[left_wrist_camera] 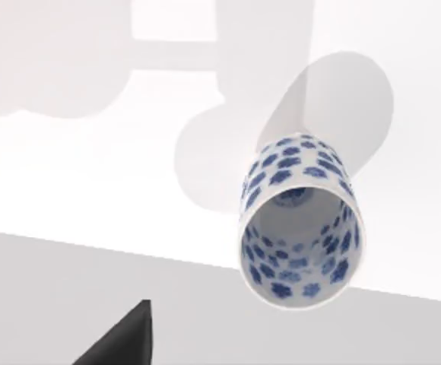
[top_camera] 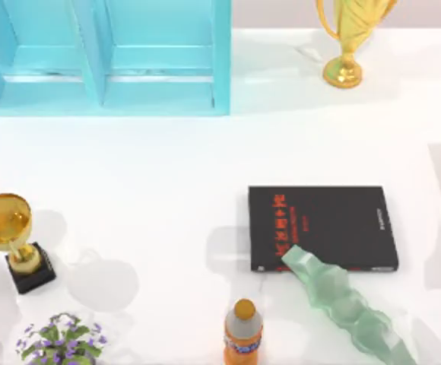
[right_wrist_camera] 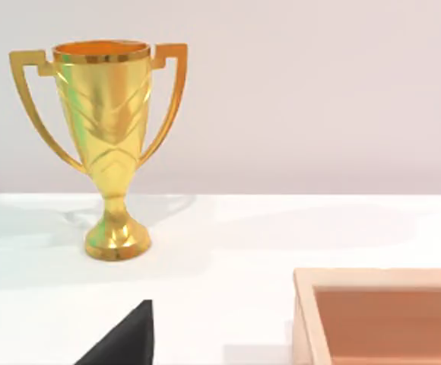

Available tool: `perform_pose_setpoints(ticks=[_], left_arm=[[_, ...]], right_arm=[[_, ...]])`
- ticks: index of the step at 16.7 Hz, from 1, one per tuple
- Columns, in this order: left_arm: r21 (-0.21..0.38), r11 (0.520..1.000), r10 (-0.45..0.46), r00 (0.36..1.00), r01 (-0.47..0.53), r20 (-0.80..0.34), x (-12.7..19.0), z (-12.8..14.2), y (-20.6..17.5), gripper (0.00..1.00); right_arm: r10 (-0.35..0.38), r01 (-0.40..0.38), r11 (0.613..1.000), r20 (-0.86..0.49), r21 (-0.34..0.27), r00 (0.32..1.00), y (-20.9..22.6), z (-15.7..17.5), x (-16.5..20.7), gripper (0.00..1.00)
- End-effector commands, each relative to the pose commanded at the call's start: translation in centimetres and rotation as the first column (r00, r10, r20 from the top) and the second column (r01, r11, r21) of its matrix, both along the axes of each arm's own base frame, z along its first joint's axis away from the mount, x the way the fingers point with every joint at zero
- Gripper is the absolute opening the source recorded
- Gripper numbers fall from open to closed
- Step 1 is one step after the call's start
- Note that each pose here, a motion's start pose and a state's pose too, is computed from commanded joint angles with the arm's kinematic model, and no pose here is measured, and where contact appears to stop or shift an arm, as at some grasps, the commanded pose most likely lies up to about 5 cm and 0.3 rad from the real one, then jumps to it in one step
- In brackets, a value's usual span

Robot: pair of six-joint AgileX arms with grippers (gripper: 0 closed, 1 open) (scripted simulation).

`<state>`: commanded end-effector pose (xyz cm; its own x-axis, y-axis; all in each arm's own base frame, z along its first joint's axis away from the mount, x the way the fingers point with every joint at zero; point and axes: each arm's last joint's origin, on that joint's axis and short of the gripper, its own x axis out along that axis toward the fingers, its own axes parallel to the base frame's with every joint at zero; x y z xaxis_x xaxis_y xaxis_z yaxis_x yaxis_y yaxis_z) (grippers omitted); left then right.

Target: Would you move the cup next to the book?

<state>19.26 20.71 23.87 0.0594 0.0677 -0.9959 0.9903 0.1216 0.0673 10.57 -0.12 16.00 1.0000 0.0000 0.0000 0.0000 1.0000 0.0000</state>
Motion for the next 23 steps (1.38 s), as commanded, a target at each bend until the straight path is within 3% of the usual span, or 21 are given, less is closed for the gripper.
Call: perform_pose_setpoints(ticks=[5, 13, 20, 23], left_arm=[[-0.063, 0.989, -0.137, 0.989, 0.134, -0.057, -0.1, -0.1, 3.6, 1.00], [-0.069, 0.987, -0.147, 0.987, 0.143, -0.060, -0.1, -0.6, 3.8, 1.00], [-0.058, 0.988, -0.144, 0.988, 0.141, -0.054, 0.1, -8.1, 4.2, 1.00], [-0.067, 0.988, -0.145, 0.988, 0.141, -0.059, -0.1, -10.0, 3.9, 1.00]], right_arm=[[0.000, 0.000, 1.000, 0.000, 0.000, 1.000, 0.0, 0.0, 0.0, 1.00], [0.000, 0.000, 1.000, 0.000, 0.000, 1.000, 0.0, 0.0, 0.0, 1.00], [0.000, 0.000, 1.000, 0.000, 0.000, 1.000, 0.0, 0.0, 0.0, 1.00], [0.000, 0.000, 1.000, 0.000, 0.000, 1.000, 0.0, 0.0, 0.0, 1.00]])
